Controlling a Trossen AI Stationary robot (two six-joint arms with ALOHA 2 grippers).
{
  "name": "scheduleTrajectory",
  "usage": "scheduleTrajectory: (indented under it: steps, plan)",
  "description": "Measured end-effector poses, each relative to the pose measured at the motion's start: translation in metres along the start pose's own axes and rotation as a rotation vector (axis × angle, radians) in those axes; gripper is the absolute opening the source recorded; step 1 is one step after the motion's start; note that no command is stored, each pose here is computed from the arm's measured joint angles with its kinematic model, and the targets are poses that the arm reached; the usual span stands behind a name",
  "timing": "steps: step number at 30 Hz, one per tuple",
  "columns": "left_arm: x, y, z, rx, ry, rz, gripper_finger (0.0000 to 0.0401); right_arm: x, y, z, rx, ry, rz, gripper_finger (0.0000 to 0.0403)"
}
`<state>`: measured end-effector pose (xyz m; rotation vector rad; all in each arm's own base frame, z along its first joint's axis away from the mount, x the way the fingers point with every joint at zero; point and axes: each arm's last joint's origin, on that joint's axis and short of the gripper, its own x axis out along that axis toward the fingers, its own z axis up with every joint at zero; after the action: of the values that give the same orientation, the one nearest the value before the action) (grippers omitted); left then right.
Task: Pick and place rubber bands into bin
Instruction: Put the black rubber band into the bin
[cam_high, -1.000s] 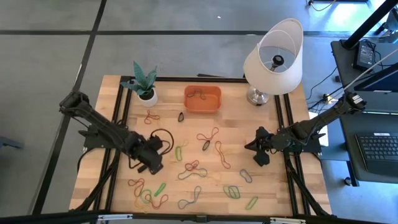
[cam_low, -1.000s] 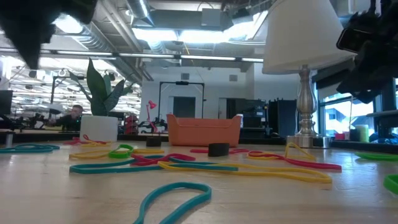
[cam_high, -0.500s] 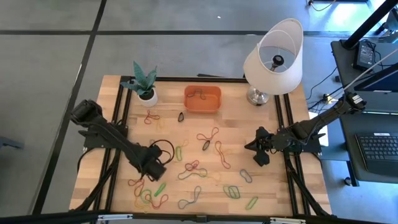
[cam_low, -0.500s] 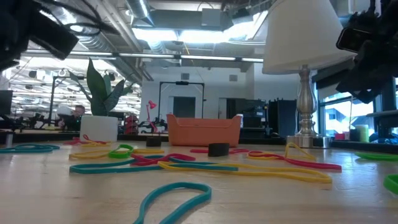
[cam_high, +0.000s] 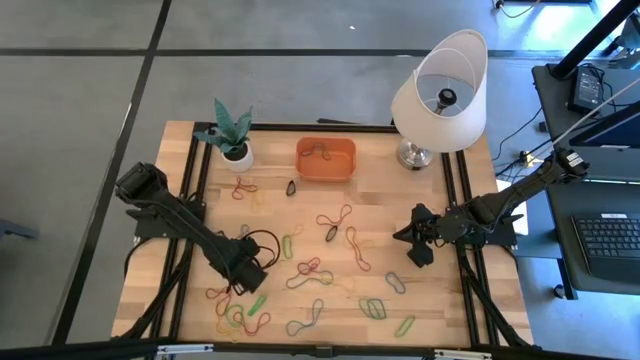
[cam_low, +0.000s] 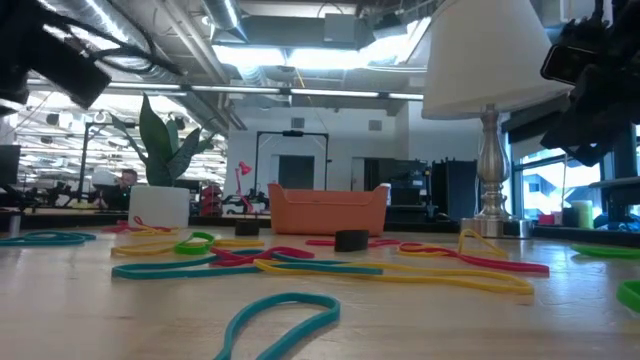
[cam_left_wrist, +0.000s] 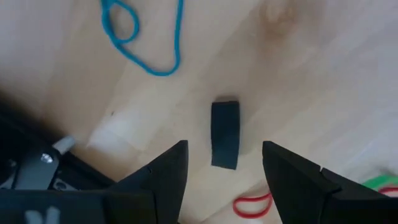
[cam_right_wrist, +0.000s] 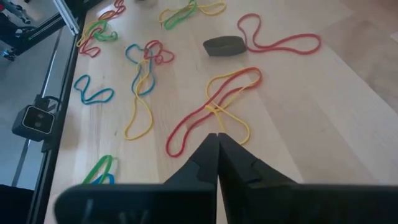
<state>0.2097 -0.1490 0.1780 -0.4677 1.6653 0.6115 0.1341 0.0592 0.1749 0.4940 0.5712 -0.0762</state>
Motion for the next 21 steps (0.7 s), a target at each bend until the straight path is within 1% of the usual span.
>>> scheduleTrajectory:
  steps: [3, 6, 9, 14, 17, 21]
  plan:
    - [0.010, 0.004, -0.001, -0.007, 0.028, 0.008, 0.0199, 0.000, 0.000, 0.000, 0.001, 0.000, 0.000, 0.0007]
    - [0.021, 0.003, -0.001, -0.004, 0.053, -0.042, 0.0199, 0.000, 0.000, 0.000, 0.007, 0.000, 0.000, 0.0007]
    - [0.030, 0.003, 0.000, -0.004, 0.051, -0.077, 0.0199, 0.000, 0.000, 0.000, 0.022, 0.000, -0.001, 0.0007]
    - [0.041, 0.009, -0.002, -0.061, 0.073, -0.051, 0.0196, 0.000, 0.000, 0.000, 0.022, 0.000, -0.001, 0.0007]
    - [0.046, 0.012, -0.003, -0.078, 0.105, -0.055, 0.0183, 0.000, 0.000, 0.000, 0.022, -0.004, -0.006, 0.0007]
    - [0.048, 0.011, -0.003, -0.082, 0.112, -0.085, 0.0150, 0.000, -0.001, -0.001, 0.010, 0.001, -0.013, 0.0007]
